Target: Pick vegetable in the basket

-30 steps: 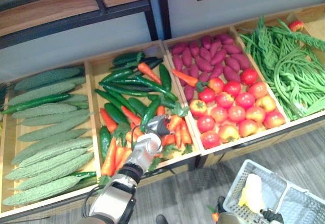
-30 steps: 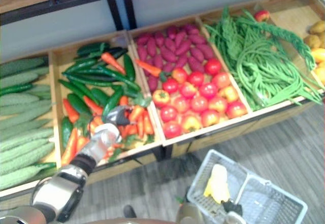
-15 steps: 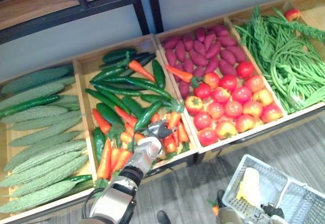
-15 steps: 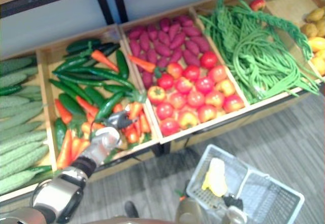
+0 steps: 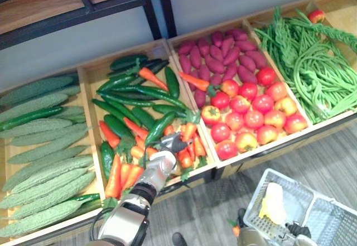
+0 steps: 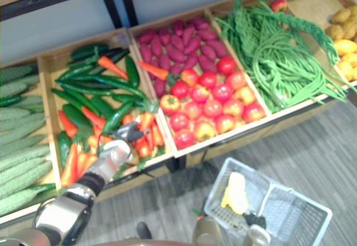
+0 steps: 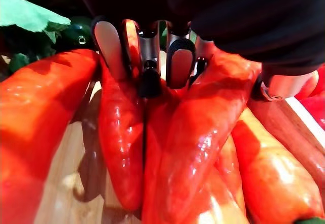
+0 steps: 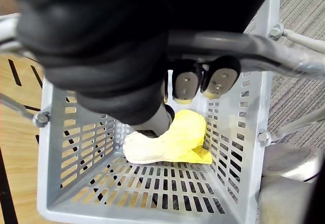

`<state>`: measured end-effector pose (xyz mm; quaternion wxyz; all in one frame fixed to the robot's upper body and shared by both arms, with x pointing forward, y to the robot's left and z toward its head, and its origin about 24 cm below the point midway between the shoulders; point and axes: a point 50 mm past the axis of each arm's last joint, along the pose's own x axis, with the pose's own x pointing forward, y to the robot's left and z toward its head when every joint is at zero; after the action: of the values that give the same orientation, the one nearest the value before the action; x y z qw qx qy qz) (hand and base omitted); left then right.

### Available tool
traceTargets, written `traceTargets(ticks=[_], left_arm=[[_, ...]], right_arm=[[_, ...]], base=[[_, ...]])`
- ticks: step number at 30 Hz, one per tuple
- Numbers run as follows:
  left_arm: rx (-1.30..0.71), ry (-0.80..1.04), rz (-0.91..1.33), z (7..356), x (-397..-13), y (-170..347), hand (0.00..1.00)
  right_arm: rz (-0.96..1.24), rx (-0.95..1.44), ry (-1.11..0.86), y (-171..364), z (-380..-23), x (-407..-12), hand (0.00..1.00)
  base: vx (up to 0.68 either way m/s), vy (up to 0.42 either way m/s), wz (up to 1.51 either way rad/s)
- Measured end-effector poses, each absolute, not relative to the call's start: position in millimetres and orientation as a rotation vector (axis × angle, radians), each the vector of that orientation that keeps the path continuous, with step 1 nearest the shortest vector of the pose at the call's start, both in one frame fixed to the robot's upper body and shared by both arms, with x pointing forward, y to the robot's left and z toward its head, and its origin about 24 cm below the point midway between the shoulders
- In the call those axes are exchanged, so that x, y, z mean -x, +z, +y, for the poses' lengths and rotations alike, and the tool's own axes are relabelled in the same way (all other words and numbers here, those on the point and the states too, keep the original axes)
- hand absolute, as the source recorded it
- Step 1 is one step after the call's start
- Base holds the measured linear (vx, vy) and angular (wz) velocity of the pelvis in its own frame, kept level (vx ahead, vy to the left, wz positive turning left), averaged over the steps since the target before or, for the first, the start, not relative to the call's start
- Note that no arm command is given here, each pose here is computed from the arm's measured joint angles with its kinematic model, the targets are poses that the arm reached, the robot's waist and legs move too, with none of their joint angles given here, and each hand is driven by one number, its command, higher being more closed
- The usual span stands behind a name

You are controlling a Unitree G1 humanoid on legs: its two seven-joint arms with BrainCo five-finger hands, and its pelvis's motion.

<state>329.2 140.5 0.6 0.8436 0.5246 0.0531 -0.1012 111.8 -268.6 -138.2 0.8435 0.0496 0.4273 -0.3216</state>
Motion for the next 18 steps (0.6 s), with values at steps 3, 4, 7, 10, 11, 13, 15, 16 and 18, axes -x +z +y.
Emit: traceTargets(ticks=[3, 4, 7, 10, 11, 13, 15, 16, 18], left_arm=[[-1.103, -0.223, 0.094, 141, -326, 6, 1.00], [-1.099, -0.219, 0.080, 144, -322, 9, 1.00], [-1.116, -0.206, 0.057, 156, -312, 14, 1.00], [-1.117, -0.167, -0.006, 160, -308, 29, 1.00], [-1.109, -0.141, -0.043, 160, -307, 39, 1.00], [-1.095, -0.100, -0.106, 161, -305, 55, 1.00], [-1.077, -0.053, -0.143, 166, -301, 66, 1.00], [-1.073, -0.042, -0.143, 167, -300, 67, 1.00], [-1.064, -0.018, -0.158, 170, -297, 72, 1.00]], right_arm=[[0.896, -0.107, -0.684, -137, -269, -112, 1.00], [0.896, -0.110, -0.686, -138, -269, -111, 1.00], [0.893, -0.105, -0.691, -137, -270, -108, 1.00], [0.896, -0.105, -0.680, -138, -269, -104, 1.00], [0.896, -0.104, -0.676, -138, -270, -103, 1.00], [0.898, -0.098, -0.671, -138, -270, -102, 1.00], [0.895, -0.098, -0.664, -137, -271, -100, 1.00], [0.894, -0.098, -0.660, -137, -271, -100, 1.00], [0.891, -0.097, -0.658, -136, -272, -99, 1.00]], base=[[0.02, -0.014, 0.18], [0.03, -0.026, 0.19], [0.04, -0.024, 0.18], [0.04, -0.009, 0.21], [0.01, -0.005, 0.05], [0.00, -0.005, 0.02], [0.00, 0.000, 0.00], [0.00, 0.000, 0.00], [0.00, 0.000, 0.00]])
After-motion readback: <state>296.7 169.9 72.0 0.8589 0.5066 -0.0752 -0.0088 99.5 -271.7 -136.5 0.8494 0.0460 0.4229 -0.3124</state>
